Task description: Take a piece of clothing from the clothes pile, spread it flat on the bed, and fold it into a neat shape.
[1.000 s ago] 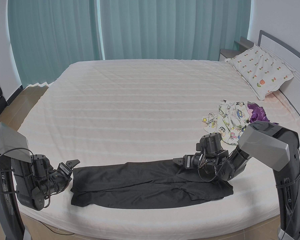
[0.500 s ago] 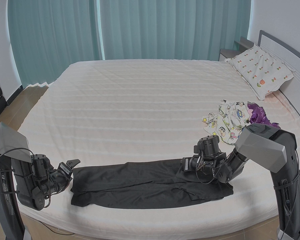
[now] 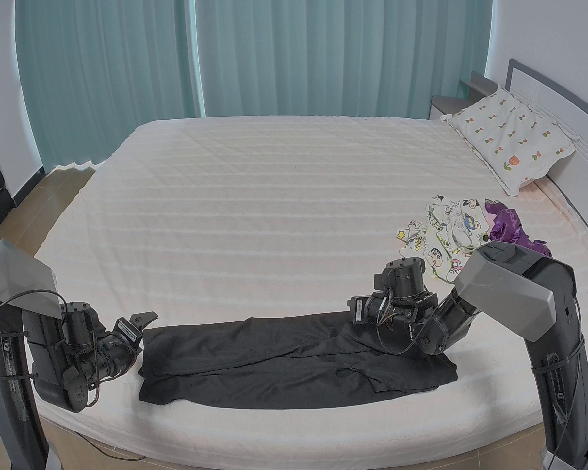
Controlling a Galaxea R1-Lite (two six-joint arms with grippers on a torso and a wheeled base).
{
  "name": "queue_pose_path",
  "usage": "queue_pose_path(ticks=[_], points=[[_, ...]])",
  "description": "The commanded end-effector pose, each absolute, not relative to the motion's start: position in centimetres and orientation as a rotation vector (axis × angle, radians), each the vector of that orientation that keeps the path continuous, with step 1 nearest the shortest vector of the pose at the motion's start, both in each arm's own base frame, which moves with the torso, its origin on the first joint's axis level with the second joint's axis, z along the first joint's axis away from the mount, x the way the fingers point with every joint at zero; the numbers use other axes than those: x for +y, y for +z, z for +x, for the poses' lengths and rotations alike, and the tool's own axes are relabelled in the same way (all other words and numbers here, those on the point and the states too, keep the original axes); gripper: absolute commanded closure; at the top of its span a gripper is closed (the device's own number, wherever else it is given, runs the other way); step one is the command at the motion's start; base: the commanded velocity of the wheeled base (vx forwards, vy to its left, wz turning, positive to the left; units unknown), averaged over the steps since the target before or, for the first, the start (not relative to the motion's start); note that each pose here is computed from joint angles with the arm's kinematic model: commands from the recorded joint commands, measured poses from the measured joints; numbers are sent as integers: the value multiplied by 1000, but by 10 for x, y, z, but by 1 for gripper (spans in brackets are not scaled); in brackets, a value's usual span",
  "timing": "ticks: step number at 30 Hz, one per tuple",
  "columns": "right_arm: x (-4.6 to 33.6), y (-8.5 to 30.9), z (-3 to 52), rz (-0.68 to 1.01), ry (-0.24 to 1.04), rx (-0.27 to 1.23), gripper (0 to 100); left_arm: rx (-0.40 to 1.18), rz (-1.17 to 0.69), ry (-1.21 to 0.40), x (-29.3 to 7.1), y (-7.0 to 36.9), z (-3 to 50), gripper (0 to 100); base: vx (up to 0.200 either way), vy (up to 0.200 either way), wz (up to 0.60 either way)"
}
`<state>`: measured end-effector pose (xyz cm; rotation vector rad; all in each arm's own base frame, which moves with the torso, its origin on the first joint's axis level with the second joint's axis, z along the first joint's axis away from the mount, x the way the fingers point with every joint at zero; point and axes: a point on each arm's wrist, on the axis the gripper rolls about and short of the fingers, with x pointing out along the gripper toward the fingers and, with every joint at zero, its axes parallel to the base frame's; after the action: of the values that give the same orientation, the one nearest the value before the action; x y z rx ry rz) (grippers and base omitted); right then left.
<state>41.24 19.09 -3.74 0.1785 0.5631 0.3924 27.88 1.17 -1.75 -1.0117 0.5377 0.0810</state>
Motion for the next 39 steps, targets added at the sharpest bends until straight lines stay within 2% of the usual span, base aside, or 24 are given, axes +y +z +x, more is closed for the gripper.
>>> queue_pose_path(ticks=[1, 7, 14, 21, 28, 29, 33, 39], points=[[192, -42, 412, 175, 393, 573, 0, 521, -1011, 73, 12, -16, 280, 0, 0, 0, 0], [189, -34, 415, 201, 385, 542, 0, 522, -1011, 74, 12, -16, 280, 0, 0, 0, 0], [148, 2, 417, 320, 286, 519, 0, 523, -1013, 73, 12, -16, 280, 0, 0, 0, 0], [109, -12, 407, 363, 195, 601, 0, 523, -1013, 73, 12, -16, 280, 0, 0, 0, 0], [107, -28, 393, 394, 225, 687, 0, 521, -1013, 72, 12, -16, 280, 0, 0, 0, 0], [107, -28, 393, 394, 225, 688, 100, 521, -1013, 72, 12, -16, 280, 0, 0, 0, 0], [106, -41, 390, 388, 214, 729, 100, 521, -1013, 72, 12, -16, 280, 0, 0, 0, 0], [99, -40, 395, 398, 196, 711, 100, 521, -1013, 72, 12, -16, 280, 0, 0, 0, 0]])
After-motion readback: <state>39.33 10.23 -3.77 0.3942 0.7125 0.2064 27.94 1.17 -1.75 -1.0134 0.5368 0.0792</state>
